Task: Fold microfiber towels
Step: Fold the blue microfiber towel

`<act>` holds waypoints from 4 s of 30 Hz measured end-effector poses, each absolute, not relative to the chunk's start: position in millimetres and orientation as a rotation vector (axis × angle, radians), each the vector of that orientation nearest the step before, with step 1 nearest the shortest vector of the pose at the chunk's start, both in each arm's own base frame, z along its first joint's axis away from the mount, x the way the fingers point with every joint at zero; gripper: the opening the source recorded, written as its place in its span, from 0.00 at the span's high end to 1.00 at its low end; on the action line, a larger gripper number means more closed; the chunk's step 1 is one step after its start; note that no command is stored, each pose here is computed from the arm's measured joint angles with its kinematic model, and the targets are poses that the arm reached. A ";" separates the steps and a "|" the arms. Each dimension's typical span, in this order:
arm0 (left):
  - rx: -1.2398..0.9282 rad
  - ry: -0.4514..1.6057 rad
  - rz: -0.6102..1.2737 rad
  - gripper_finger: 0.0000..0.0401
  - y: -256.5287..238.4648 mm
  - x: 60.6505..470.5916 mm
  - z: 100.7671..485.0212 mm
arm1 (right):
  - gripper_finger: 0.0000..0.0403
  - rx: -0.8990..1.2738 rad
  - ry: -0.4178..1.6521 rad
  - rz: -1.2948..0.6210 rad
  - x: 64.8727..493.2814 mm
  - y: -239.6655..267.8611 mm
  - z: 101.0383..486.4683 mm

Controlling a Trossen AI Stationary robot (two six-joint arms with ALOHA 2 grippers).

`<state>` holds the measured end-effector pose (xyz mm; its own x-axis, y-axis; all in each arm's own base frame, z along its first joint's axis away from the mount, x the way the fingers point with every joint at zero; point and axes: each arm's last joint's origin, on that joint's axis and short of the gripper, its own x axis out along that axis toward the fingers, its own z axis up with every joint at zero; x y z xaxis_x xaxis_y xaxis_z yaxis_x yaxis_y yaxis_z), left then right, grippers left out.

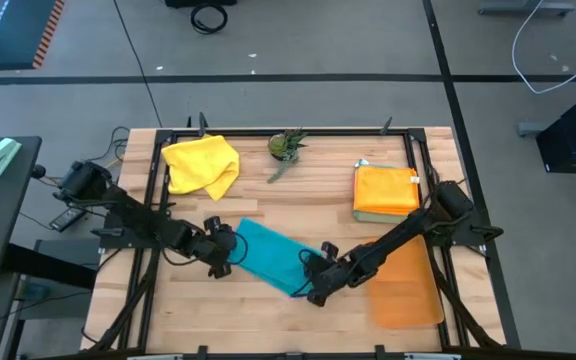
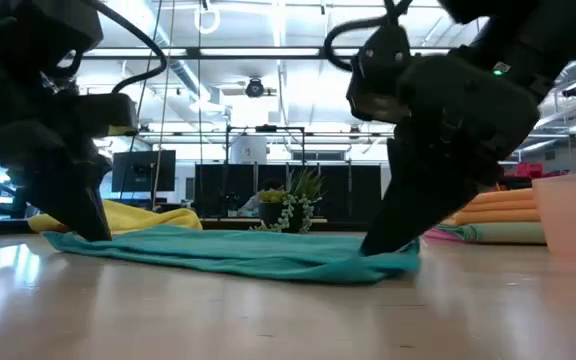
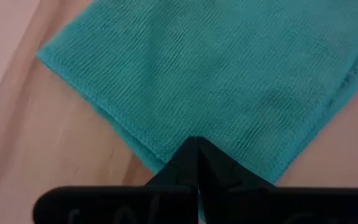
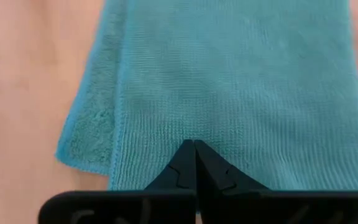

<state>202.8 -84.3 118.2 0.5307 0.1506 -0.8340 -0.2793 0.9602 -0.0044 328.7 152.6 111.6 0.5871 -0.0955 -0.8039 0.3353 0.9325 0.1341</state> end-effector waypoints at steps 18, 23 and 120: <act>0.102 0.857 -0.104 0.98 -145.8 201.3 157.2 | 0.95 0.134 0.909 -0.170 299.4 143.0 181.9; 0.232 0.899 -0.143 0.86 -145.7 195.7 153.2 | 0.90 0.026 0.895 -0.180 294.7 158.3 172.2; 0.165 1.042 0.177 0.99 -107.6 184.0 158.1 | 0.99 0.324 0.759 0.046 342.5 176.3 138.2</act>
